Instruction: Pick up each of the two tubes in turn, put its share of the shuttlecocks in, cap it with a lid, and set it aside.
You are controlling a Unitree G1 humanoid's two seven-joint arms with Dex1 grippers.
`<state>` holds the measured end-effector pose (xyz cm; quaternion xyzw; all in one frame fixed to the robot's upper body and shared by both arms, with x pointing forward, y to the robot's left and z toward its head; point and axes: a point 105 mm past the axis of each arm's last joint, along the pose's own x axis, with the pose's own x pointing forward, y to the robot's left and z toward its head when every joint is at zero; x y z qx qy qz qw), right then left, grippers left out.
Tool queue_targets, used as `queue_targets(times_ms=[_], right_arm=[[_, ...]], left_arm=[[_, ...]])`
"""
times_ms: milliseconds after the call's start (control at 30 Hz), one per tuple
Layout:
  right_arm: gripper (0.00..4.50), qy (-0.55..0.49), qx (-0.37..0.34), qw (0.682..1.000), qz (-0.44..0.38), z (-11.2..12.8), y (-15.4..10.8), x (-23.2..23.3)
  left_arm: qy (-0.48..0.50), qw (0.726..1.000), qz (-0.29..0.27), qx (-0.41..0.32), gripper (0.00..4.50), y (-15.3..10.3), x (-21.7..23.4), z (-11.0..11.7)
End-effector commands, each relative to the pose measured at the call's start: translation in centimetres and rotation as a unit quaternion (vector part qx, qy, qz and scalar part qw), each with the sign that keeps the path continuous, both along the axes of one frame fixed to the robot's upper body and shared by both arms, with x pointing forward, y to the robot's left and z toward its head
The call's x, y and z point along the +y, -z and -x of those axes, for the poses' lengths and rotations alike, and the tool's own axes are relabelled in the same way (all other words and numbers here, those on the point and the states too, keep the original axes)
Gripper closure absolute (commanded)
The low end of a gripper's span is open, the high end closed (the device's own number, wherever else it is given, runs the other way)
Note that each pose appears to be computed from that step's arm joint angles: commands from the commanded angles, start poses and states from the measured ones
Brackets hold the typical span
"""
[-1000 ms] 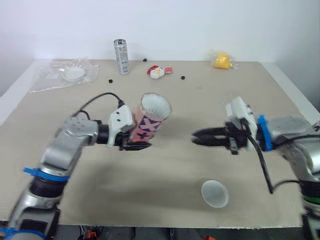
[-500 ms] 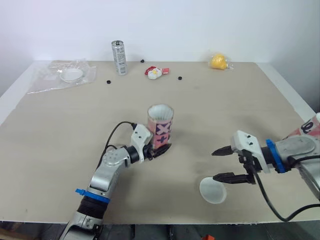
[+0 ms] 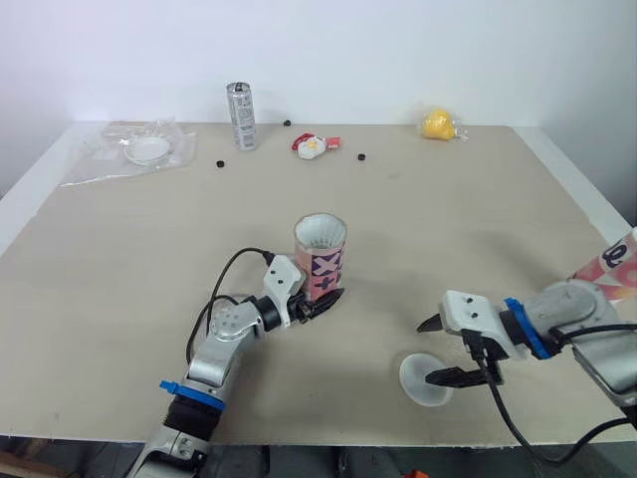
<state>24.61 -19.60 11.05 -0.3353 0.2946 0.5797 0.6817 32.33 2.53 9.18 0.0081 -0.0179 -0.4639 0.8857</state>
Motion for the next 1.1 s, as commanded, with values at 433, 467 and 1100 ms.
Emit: queue_targets(times_ms=[433,467,1100], right_arm=[[4.46,-0.025,-0.003,0.999,-0.044,0.4,-1.8,1.5],[4.46,-0.026,-0.01,0.997,-0.07,0.2,-2.8,2.1],[4.46,-0.004,-0.19,0.939,-0.286,-7.7,-19.7,11.2]], left_arm=[[-0.004,0.999,-0.014,0.047,1.45,2.8,0.0,0.5],[-0.004,0.999,-0.014,0.047,1.45,2.8,0.0,0.5],[0.009,0.998,-0.05,0.026,1.45,4.1,-0.4,0.6]])
